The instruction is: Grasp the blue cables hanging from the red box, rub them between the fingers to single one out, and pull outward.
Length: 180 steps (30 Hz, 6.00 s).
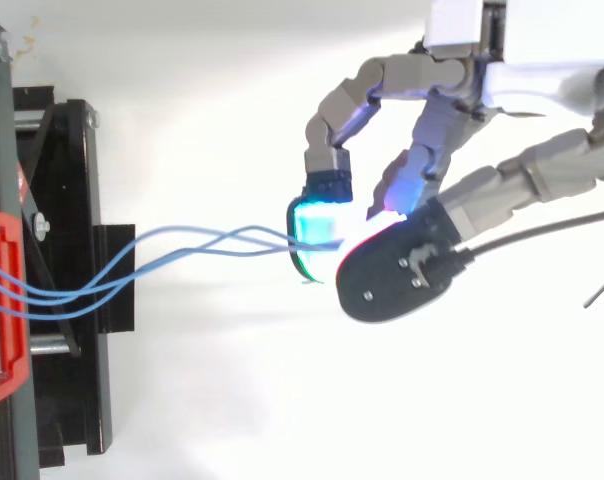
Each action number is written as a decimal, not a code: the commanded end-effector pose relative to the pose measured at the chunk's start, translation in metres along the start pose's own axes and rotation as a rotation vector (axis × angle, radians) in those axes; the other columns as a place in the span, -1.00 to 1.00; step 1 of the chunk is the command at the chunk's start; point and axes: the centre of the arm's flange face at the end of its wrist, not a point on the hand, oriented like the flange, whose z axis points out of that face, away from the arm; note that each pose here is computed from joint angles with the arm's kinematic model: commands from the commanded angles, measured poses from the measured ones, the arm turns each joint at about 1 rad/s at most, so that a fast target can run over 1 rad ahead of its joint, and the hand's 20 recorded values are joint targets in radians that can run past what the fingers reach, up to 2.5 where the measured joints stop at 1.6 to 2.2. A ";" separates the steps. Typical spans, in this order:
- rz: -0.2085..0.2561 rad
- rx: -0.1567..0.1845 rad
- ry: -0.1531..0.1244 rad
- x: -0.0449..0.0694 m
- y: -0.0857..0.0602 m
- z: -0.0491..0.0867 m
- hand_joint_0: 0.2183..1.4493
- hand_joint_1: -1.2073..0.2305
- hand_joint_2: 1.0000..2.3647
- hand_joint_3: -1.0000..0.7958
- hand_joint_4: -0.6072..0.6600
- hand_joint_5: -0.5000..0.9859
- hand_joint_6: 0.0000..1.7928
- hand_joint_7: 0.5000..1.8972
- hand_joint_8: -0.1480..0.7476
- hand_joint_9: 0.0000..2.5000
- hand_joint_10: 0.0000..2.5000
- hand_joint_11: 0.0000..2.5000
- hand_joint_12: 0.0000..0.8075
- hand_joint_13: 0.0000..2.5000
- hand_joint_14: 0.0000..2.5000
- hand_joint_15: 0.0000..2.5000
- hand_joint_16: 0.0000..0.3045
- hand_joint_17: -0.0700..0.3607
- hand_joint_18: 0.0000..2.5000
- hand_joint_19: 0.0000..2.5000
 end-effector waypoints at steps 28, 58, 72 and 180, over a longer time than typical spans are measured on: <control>0.006 -0.154 -0.018 0.009 -0.037 0.039 -0.27 -0.46 -0.98 -0.18 0.02 -0.59 0.03 -0.39 -0.13 -0.15 -0.98 -0.35 -0.16 -0.34 -0.98 -0.50 -0.69 -0.18 -0.47 -0.48; -0.005 -0.162 -0.018 0.010 -0.037 0.040 -0.41 -0.03 -0.99 -0.36 0.08 -0.53 -0.05 -0.24 -0.10 -0.01 -0.98 -0.36 -0.15 -0.31 -0.98 -0.49 -0.68 -0.17 -0.48 -0.44; -0.005 -0.162 -0.018 0.010 -0.037 0.040 -0.30 -0.49 -0.97 -0.11 -0.06 -0.56 0.00 -0.26 -0.13 -0.07 -0.98 -0.35 -0.18 -0.33 -0.98 -0.49 -0.69 -0.18 -0.47 -0.48; -0.005 -0.162 -0.020 0.010 -0.037 0.040 -0.36 -0.42 -0.98 -0.15 0.00 -0.53 0.01 -0.29 -0.15 0.07 -0.98 -0.29 -0.18 -0.20 -0.97 -0.40 -0.68 -0.17 -0.38 -0.46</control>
